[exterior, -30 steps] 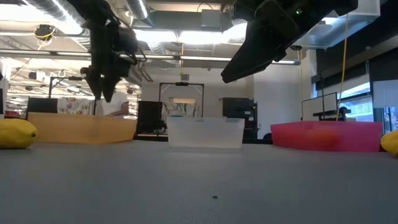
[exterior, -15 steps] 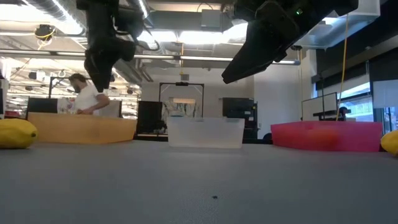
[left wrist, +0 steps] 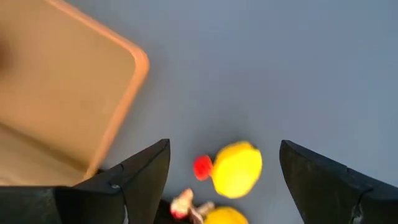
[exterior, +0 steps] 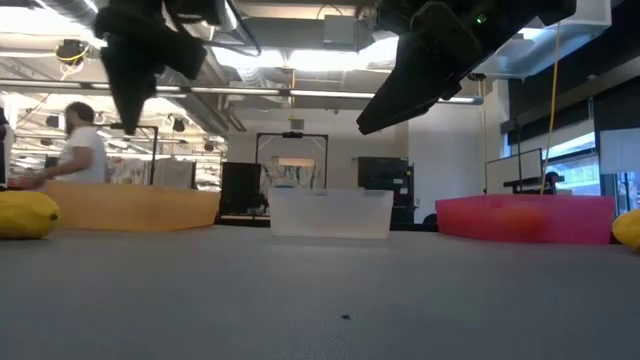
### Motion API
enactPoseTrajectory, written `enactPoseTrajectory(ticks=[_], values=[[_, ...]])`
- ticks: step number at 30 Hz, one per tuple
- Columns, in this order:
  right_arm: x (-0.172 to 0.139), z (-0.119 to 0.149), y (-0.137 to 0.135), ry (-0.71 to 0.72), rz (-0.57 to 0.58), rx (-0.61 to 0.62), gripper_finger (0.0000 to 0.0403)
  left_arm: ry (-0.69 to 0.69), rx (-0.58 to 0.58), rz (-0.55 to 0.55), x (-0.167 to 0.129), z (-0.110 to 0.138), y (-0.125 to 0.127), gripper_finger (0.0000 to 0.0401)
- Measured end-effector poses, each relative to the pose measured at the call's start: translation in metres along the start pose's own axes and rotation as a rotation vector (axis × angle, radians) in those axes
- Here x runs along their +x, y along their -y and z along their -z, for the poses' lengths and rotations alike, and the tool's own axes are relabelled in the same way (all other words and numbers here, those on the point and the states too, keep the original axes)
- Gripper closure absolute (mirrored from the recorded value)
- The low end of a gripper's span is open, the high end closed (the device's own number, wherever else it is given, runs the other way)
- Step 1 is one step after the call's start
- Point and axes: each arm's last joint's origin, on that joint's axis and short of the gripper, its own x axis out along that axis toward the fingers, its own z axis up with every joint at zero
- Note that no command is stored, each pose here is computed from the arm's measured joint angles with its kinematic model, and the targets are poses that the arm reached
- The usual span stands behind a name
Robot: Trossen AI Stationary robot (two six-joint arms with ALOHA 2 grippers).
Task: Sort produce into baskets
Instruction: Put the lemon into the pink bin
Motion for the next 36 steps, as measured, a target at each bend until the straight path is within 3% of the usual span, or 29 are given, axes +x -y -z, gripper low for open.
enactPoseTrajectory(ticks=[6,13,20,24,36], values=[[0.000,0.000,0.000,0.000,0.000,0.000,0.0121,-0.043,0.076,-0.022,0.003,0.019,0.023,0.0106],[0.000,0.000,0.000,-0.002,-0.010,-0.001,0.0121,-0.089,0.139,-0.059,0.029,0.040,0.039,0.0106],[0.000,0.000,0.000,-0.002,-0.010,-0.001,0.0121,-0.134,0.136,-0.103,0.055,0.056,0.041,0.0106],[0.000,0.000,0.000,-0.002,-0.011,0.000,0.0121,-0.131,0.119,-0.052,0.071,0.059,0.043,0.0106],[0.000,0.000,0.000,-0.001,-0.011,0.000,0.0121,-0.151,0.084,-0.071,0.104,0.071,0.033,0.0109]])
